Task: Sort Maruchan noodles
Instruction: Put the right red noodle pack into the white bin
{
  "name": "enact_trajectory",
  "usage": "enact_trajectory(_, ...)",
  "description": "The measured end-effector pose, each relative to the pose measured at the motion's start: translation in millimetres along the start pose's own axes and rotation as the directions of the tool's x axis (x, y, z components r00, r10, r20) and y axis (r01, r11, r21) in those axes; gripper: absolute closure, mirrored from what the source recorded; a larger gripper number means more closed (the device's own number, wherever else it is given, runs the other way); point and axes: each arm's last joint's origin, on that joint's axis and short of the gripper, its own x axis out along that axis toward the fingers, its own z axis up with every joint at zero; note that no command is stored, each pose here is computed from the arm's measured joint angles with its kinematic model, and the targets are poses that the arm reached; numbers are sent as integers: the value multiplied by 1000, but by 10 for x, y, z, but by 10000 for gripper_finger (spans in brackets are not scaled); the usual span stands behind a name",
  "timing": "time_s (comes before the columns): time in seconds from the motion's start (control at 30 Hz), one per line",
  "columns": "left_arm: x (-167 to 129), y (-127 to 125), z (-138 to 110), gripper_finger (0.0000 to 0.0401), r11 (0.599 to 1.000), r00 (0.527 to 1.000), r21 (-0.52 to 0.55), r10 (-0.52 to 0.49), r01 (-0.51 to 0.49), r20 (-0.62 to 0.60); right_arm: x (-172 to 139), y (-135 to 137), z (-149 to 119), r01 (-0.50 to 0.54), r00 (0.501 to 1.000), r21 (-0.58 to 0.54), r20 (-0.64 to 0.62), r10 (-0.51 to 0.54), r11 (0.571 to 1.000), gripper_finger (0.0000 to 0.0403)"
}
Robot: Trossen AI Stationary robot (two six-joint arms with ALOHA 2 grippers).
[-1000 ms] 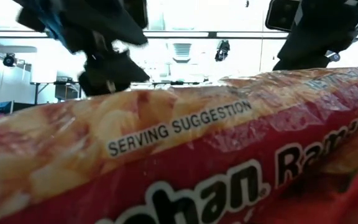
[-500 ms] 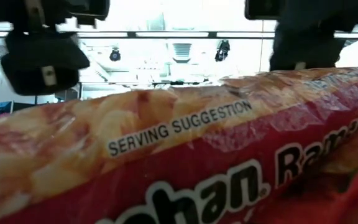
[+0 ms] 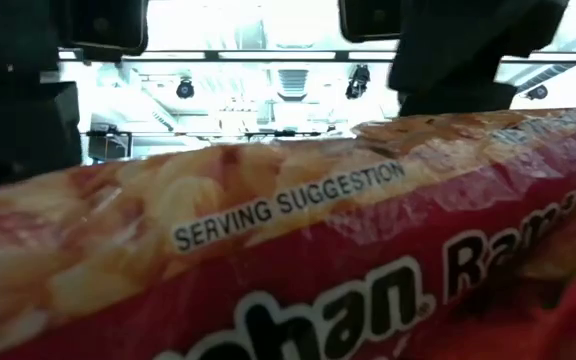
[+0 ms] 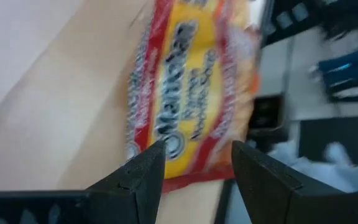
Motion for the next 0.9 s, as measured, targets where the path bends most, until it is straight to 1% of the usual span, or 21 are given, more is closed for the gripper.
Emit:
enact_trajectory(0.03,34,-14,-4,233,1000,1000,18,12,-12,-12,26,0,5,2,1000,-3,-3,-2,1000,261)
enact_trajectory(0.1,68,-119,15,233,998,1000,65,-14,15,-20,62,3,19,11,1000,-4,-12,-11,1000,259)
enact_trajectory(0.17,93,-177,25,233,995,999,100,20,-15,-43,111,25,42,2,1000,-8,-8,-2,1000,256)
enact_trajectory(0.2,119,-209,27,233,993,998,111,32,-26,-52,113,8,27,22,999,-13,-25,-23,1000,255)
enact_trajectory(0.23,140,-188,12,233,989,994,130,81,-71,-72,139,-16,11,37,999,-16,-36,-37,999,253)
enact_trajectory(0.27,158,-156,-5,233,982,987,146,132,-118,-88,175,-8,21,25,999,-16,-26,-26,1000,252)
enact_trajectory(0.3,192,-161,-11,233,978,984,159,149,-133,-95,180,-4,26,22,1000,-18,-21,-22,1000,252)
enact_trajectory(0.37,237,-207,-14,233,975,986,189,136,-116,-95,178,-40,-3,46,998,-16,-38,-46,999,250)
enact_trajectory(0.43,278,-265,-19,233,973,987,207,121,-97,-105,199,-18,29,22,1000,-15,-17,-23,1000,250)
enact_trajectory(0.47,317,-294,-25,233,974,987,213,109,-82,-120,188,-34,15,37,999,-15,-29,-37,999,250)
enact_trajectory(0.6,477,-336,-74,233,962,980,264,117,-71,-163,218,-34,17,22,1000,-16,-21,-22,1000,250)
enact_trajectory(0.7,546,-370,-57,233,949,975,304,146,-89,-169,229,-15,32,-4,1000,-20,-5,3,1000,250)
enact_trajectory(0.77,568,-384,-47,233,941,976,325,149,-92,-156,236,-13,26,-18,1000,-23,-23,17,1000,250)
enact_trajectory(0.9,574,-383,3,233,936,980,336,157,-107,-125,261,-8,25,-44,999,-27,-28,43,999,250)
